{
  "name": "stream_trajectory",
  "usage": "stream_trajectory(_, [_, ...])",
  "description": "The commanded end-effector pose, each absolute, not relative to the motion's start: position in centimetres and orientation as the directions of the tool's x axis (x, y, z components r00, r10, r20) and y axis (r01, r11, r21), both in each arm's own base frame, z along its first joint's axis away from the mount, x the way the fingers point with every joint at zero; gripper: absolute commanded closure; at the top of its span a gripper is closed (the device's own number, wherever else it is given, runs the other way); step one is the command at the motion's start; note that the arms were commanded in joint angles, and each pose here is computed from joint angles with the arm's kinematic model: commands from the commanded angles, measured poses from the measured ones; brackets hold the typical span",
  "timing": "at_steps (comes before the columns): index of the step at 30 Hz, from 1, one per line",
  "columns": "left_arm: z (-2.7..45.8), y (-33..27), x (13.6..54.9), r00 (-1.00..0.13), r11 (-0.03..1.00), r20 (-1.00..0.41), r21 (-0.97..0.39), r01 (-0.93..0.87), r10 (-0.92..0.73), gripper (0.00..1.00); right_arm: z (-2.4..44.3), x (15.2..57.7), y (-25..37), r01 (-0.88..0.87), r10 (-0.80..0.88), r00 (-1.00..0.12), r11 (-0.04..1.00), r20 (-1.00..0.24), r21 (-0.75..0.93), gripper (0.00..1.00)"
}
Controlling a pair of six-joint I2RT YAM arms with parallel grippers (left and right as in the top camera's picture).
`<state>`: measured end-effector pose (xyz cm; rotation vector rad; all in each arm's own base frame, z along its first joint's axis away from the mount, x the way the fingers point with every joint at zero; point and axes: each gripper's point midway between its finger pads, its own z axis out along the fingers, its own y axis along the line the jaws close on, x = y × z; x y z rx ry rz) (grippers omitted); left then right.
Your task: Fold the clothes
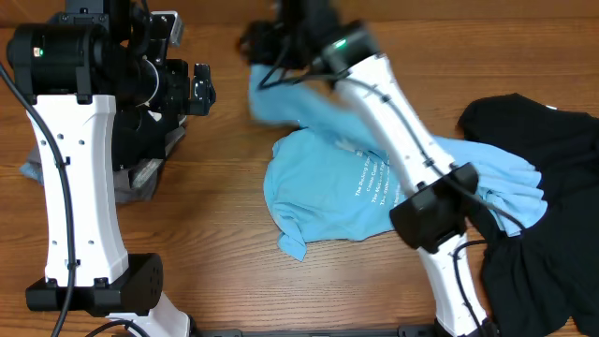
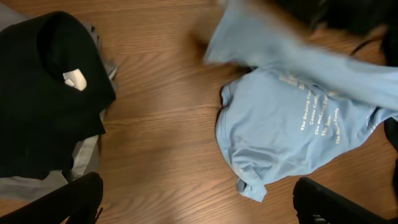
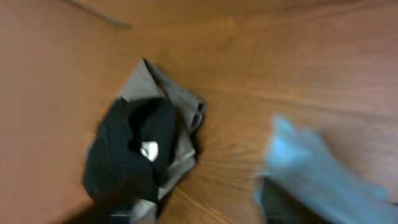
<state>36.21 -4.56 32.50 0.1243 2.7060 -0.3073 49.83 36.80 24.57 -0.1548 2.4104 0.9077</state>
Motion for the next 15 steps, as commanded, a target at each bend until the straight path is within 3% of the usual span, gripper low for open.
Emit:
stream_trajectory(1, [34.0,-4.6,35.7,-0.892,0.970,-0.451,-0.198,0.140,0.037,0.00,26.0,52.6,31.3,-0.160,0.176,-0.759,0.883,-0.627,0.441,0.18])
stream_trajectory(10, [31.2,-9.5,36.4,-0.894,0.931,-0.405,-0.215,0.296,0.191,0.00,34.1,49.9,17.5,-0.023,0.252,-0.720,0.922,-0.646,0.386,0.19])
stream_trajectory(15, [24.4,-11.0,38.1,-0.922,0.941,-0.278,-0.125,0.314,0.270,0.00,37.1,45.4,10.5,0.100,0.327,-0.719,0.922,-0.613,0.374,0.18])
